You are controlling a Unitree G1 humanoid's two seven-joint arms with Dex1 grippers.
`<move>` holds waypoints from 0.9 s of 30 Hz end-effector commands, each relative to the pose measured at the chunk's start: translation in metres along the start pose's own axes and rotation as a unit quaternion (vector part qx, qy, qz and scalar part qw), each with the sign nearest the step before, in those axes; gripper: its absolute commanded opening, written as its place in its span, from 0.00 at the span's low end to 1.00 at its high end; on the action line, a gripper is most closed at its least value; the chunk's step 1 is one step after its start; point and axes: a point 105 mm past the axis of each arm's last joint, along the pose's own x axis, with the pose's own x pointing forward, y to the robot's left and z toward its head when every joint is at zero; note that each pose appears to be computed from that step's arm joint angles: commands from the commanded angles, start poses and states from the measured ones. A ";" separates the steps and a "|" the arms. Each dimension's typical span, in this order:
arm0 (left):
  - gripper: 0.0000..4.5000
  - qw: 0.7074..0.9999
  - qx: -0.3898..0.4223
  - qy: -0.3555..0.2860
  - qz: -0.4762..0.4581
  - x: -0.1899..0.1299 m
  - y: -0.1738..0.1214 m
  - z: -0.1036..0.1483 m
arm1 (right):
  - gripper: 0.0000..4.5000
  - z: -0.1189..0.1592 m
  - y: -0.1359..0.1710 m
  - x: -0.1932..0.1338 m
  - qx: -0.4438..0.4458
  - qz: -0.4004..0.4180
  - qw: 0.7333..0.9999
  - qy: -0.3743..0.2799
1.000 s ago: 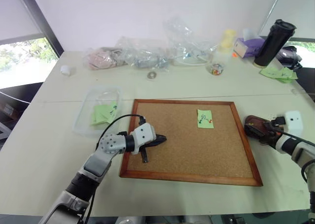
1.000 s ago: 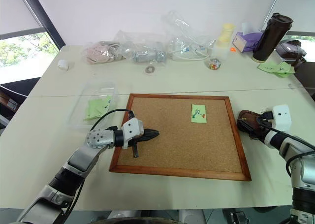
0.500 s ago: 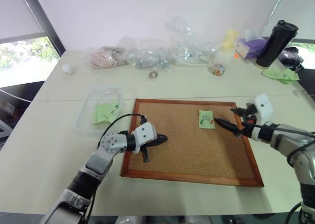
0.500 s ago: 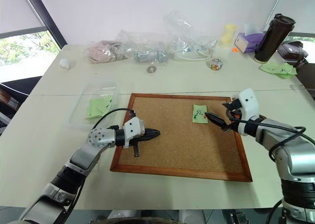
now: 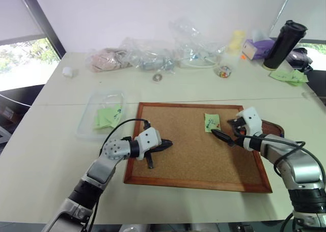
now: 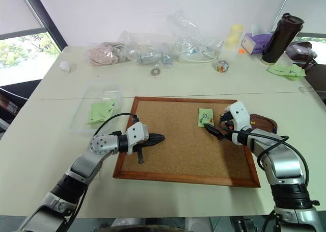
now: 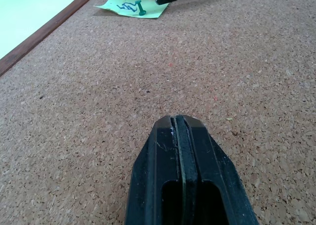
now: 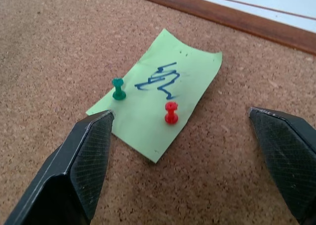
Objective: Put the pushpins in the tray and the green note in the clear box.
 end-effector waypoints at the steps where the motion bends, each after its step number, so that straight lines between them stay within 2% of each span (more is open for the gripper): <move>1: 0.00 0.999 -0.021 0.047 0.001 -0.003 -0.004 -0.024 | 0.81 0.009 -0.002 0.002 -0.012 -0.003 1.000 -0.020; 4: 0.00 0.999 -0.020 0.048 0.003 -0.003 -0.003 -0.024 | 0.51 0.007 -0.002 0.004 -0.013 -0.004 1.000 -0.017; 8: 0.00 0.999 -0.021 0.048 0.004 -0.004 -0.004 -0.024 | 0.05 0.005 0.001 0.003 -0.022 0.001 1.000 -0.013; 9: 0.00 0.999 -0.021 0.048 0.003 -0.004 -0.004 -0.024 | 0.02 0.005 0.003 0.003 -0.031 0.005 0.999 -0.011; 16: 0.00 0.999 -0.022 0.050 0.001 -0.004 -0.005 -0.025 | 0.02 0.013 0.006 0.001 -0.046 0.003 0.999 -0.026; 27: 0.00 0.998 -0.024 0.051 -0.007 -0.003 -0.009 -0.026 | 0.02 0.036 -0.009 -0.012 -0.033 -0.026 0.997 -0.061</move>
